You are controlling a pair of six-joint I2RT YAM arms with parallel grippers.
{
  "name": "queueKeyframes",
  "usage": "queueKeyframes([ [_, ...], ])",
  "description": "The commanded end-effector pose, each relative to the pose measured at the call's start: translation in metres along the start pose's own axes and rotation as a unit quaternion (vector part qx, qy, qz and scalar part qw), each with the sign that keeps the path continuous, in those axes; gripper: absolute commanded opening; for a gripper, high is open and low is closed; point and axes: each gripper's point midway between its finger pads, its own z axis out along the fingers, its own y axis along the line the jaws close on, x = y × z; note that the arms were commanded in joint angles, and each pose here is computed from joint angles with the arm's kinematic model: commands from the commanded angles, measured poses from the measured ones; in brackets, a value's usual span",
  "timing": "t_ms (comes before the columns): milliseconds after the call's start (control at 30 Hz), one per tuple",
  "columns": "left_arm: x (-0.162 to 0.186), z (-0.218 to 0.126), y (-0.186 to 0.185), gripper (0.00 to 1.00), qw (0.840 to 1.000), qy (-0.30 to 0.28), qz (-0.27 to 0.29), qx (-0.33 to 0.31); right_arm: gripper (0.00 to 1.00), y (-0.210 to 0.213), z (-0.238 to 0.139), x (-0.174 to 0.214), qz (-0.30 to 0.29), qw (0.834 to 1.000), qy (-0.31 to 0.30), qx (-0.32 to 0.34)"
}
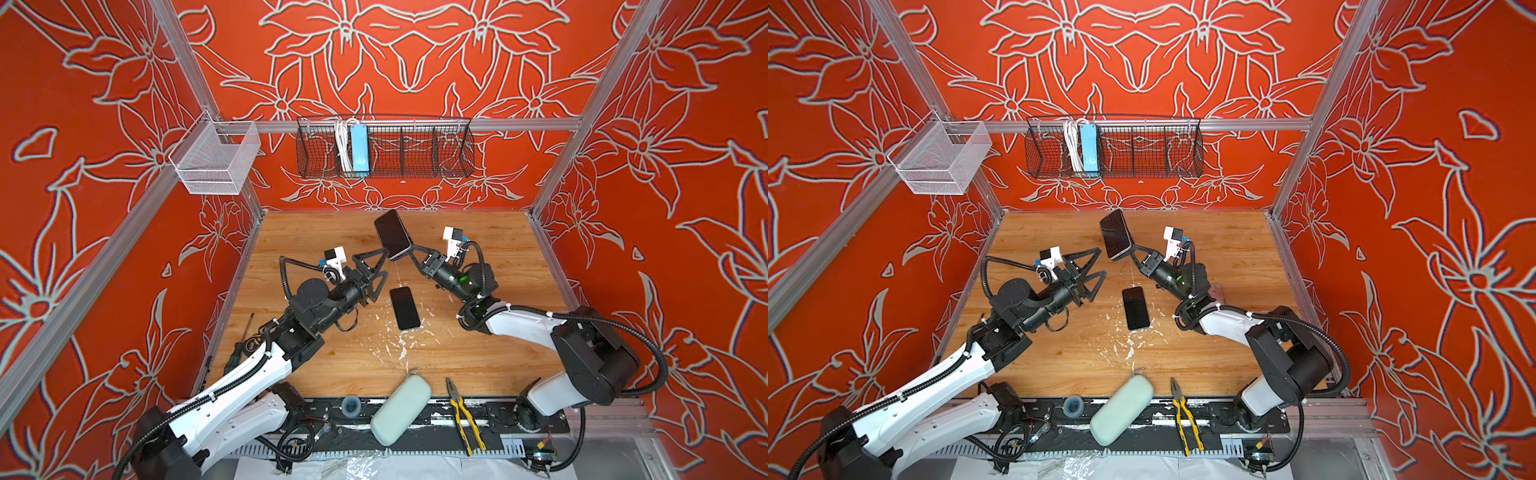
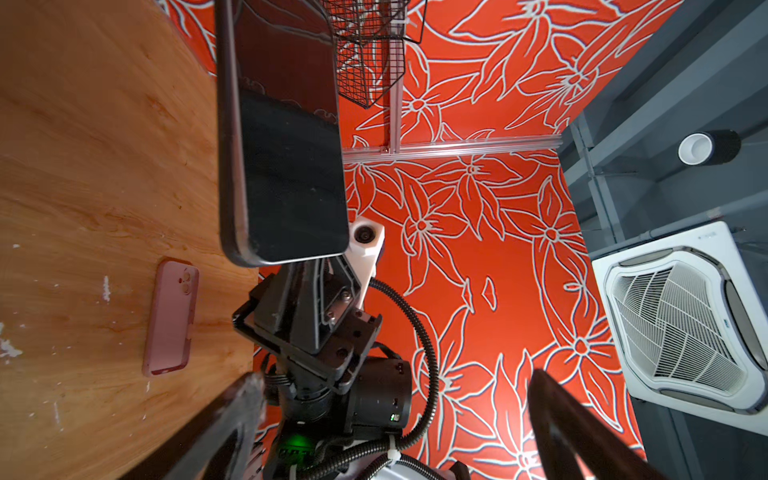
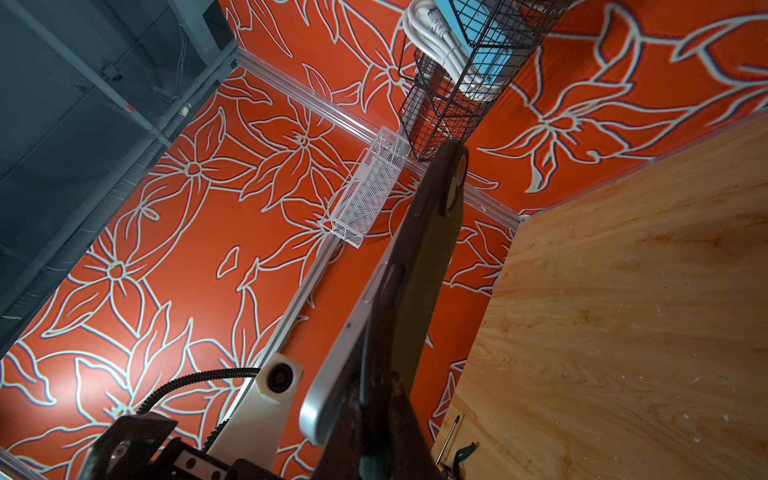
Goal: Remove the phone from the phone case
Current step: 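Draw the left gripper back holding the bare phone while the right gripper holds the case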
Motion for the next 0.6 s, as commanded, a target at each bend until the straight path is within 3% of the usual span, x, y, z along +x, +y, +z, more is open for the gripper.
queueKeyframes([
  [0, 0.003, 0.006, -0.023, 0.97, 0.999, -0.001, 0.018, 0.038, 0.03, 0.041, 0.006, -0.021, -0.03, 0.997, -0.046, -0.063],
  [567, 0.003, 0.024, -0.014, 0.97, 0.999, -0.019, 0.03, 0.03, 0.03, 0.048, 0.012, -0.018, -0.034, 0.996, -0.052, -0.067],
])
